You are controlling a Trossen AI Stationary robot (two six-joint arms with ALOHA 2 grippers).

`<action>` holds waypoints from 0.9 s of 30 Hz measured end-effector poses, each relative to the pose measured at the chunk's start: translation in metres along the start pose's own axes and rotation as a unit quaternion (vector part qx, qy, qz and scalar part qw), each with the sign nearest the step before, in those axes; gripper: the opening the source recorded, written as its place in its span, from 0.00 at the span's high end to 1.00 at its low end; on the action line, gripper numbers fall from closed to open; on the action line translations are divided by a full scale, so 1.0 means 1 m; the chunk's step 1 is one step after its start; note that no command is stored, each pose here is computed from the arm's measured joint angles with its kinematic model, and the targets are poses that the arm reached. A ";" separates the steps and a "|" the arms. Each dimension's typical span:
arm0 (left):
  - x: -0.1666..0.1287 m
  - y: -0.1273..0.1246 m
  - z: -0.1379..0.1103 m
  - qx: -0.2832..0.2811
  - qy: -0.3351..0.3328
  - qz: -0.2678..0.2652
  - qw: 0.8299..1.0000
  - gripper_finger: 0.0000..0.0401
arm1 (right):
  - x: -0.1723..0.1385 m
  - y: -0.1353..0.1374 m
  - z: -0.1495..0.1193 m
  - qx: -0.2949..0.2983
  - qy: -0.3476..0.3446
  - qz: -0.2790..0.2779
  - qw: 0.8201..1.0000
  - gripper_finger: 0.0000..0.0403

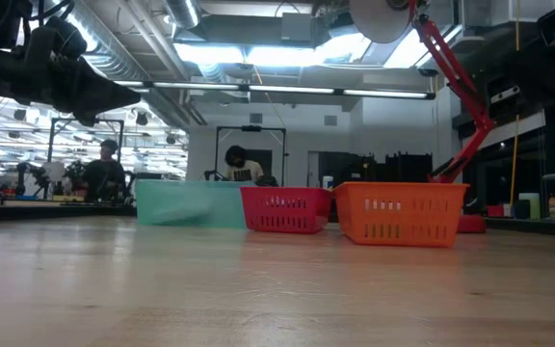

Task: Pick and place items into bin
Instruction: Return to home position

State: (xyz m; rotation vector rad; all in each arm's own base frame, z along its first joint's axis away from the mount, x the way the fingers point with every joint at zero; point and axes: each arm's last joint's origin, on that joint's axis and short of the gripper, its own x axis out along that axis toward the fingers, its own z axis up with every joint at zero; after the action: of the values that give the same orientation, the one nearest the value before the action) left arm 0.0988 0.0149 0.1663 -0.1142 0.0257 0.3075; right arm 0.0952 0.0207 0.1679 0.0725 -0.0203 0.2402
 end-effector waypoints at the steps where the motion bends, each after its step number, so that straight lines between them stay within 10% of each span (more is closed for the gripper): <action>1: 0.000 0.000 0.000 0.000 0.000 0.000 1.000 0.99 | 0.000 0.000 0.000 0.000 0.000 0.000 1.000 1.00; 27: 0.000 0.000 0.000 0.000 0.000 0.000 1.000 0.99 | 0.000 0.000 0.000 0.000 0.000 0.000 1.000 1.00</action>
State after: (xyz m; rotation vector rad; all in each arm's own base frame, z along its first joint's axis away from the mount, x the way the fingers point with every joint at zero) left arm 0.0988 0.0149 0.1663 -0.1142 0.0257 0.3074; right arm 0.0952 0.0207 0.1679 0.0725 -0.0203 0.2403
